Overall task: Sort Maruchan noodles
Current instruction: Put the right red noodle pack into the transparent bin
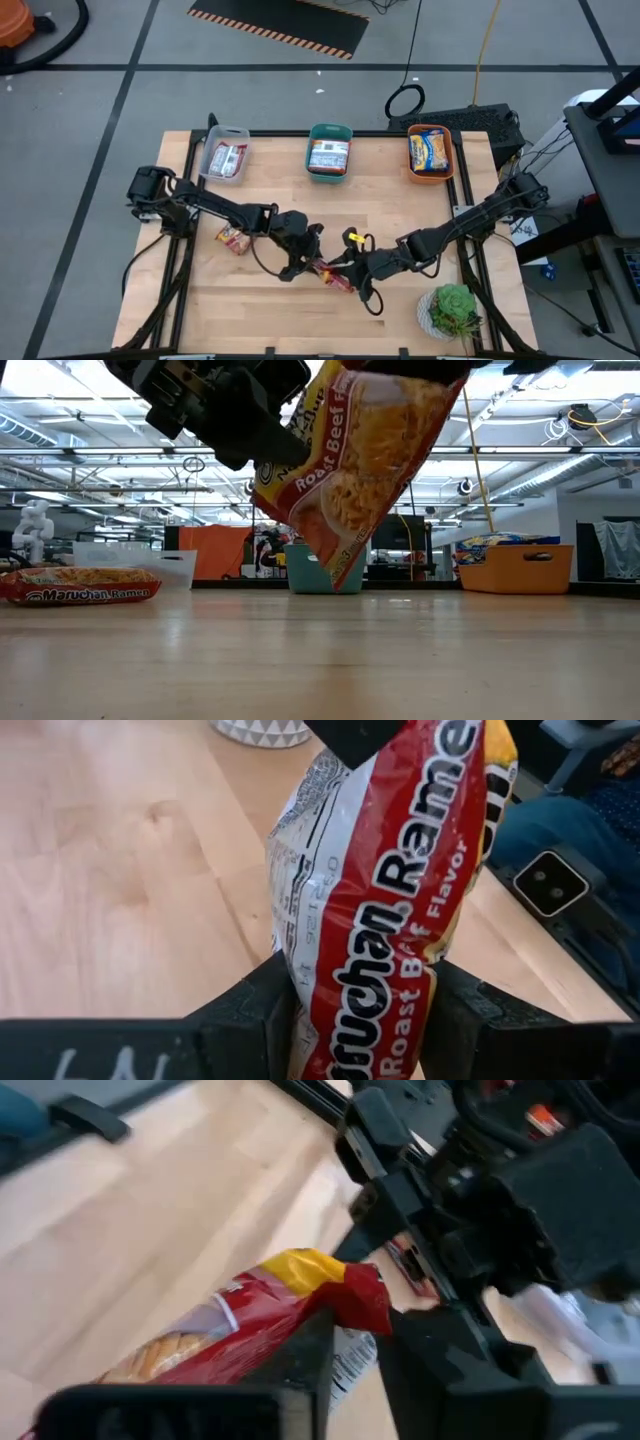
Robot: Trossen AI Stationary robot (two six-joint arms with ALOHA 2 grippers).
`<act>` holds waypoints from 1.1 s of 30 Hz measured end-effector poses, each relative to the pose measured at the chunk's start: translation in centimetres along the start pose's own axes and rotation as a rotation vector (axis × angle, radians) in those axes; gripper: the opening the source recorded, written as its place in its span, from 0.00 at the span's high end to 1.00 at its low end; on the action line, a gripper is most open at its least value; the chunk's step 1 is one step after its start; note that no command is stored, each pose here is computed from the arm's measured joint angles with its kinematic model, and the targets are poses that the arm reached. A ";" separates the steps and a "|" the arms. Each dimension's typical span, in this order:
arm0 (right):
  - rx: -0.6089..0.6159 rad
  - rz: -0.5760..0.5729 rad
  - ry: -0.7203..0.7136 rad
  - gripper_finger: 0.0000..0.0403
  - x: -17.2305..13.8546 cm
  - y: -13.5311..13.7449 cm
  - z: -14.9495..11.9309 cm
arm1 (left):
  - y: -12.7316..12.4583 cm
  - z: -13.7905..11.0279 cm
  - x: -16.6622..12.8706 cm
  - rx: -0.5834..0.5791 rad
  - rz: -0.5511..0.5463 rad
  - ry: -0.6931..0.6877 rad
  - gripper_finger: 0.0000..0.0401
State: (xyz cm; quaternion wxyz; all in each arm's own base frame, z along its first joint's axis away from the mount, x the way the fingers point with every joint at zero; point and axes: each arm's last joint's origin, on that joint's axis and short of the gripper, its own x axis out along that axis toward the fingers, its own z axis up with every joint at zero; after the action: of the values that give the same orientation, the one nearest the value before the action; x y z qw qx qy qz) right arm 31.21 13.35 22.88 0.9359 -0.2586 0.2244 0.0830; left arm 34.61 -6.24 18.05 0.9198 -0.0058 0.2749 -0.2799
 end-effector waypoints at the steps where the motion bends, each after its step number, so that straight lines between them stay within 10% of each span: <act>1: 0.003 -0.021 0.013 0.81 -0.1 0.0 0.0 | 0.1 0.0 0.0 -0.006 0.002 0.002 0.61; 11: -0.029 -0.091 0.139 0.62 -1.7 0.4 -0.5 | 0.4 0.7 -1.4 -0.058 0.023 -0.016 0.61; 23: -0.057 -0.381 0.187 0.61 -5.3 0.7 0.6 | -2.8 3.1 -5.3 -0.011 0.018 -0.018 0.61; 33: -0.007 -0.406 0.106 0.61 -7.5 1.0 1.8 | -4.4 2.9 -6.4 0.020 0.124 0.060 0.67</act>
State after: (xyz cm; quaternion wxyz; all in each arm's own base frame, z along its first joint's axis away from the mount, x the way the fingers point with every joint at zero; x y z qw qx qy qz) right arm 25.04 14.84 27.32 0.9193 -0.3060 0.2164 -0.1204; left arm 29.45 -7.06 24.44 0.9267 0.0291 0.2994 -0.2253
